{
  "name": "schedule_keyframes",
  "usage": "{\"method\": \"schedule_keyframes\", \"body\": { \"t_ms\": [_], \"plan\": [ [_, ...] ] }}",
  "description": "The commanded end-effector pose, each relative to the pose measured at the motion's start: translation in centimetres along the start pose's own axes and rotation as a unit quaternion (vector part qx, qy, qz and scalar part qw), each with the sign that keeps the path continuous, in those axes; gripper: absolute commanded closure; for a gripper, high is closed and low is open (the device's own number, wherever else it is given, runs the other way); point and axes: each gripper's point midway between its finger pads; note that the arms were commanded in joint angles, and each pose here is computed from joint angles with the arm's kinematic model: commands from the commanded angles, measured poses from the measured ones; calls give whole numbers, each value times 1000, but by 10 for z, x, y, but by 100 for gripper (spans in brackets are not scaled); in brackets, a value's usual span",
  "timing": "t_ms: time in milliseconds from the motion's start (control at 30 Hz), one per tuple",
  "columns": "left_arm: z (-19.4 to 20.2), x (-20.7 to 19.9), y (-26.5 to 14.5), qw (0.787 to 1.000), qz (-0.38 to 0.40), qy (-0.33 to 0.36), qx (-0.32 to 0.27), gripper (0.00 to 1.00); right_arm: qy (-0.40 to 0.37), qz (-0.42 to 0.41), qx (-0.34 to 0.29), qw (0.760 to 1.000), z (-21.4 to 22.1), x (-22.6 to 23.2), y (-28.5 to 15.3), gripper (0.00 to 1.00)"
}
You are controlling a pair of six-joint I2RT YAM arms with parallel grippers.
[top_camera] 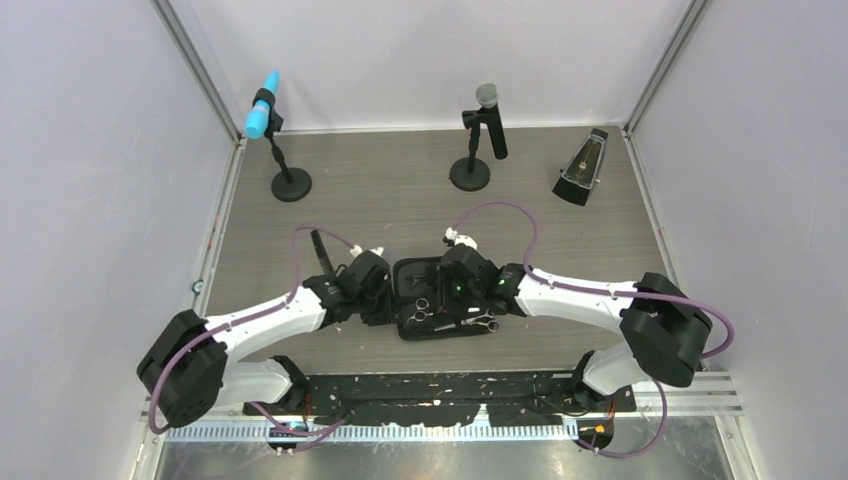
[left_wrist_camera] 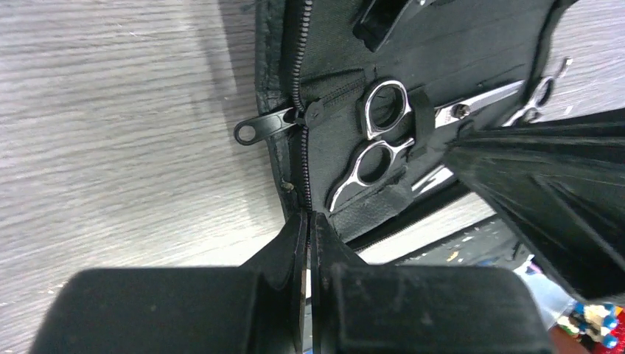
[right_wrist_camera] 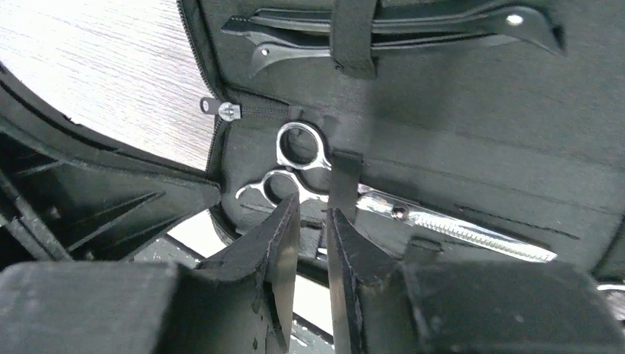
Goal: Sort the hair-cutting tools
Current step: Place the scissors in the hairdressing tool bag.
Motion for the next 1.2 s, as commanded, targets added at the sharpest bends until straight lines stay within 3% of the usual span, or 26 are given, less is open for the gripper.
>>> {"method": "schedule_keyframes", "body": {
  "t_ms": [0,167,433,800,1167],
  "plan": [
    [-17,-24,-9,996,50,-49,-52,100,-14,-24,-12,1000,-8,20,2,69],
    [-13,0,-8,996,-2,-61,-68,100,-47,3,-36,998,-18,8,-16,62],
    [-6,7,1,996,-18,-67,-53,98,-85,80,-49,992,-19,-40,-50,53],
    [-4,10,5,996,-23,-67,-49,97,-41,115,-18,992,7,-104,-52,55],
    [-3,11,9,997,-28,-65,-42,98,-15,97,-17,995,14,-120,-52,60]
  ]
}}
Point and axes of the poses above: each gripper's point midway between its finger pads, its own y axis out along the fingers, its own x axis along the line the jaws close on, z = x × y, and after that the axes turned 13 degrees about y, right-handed
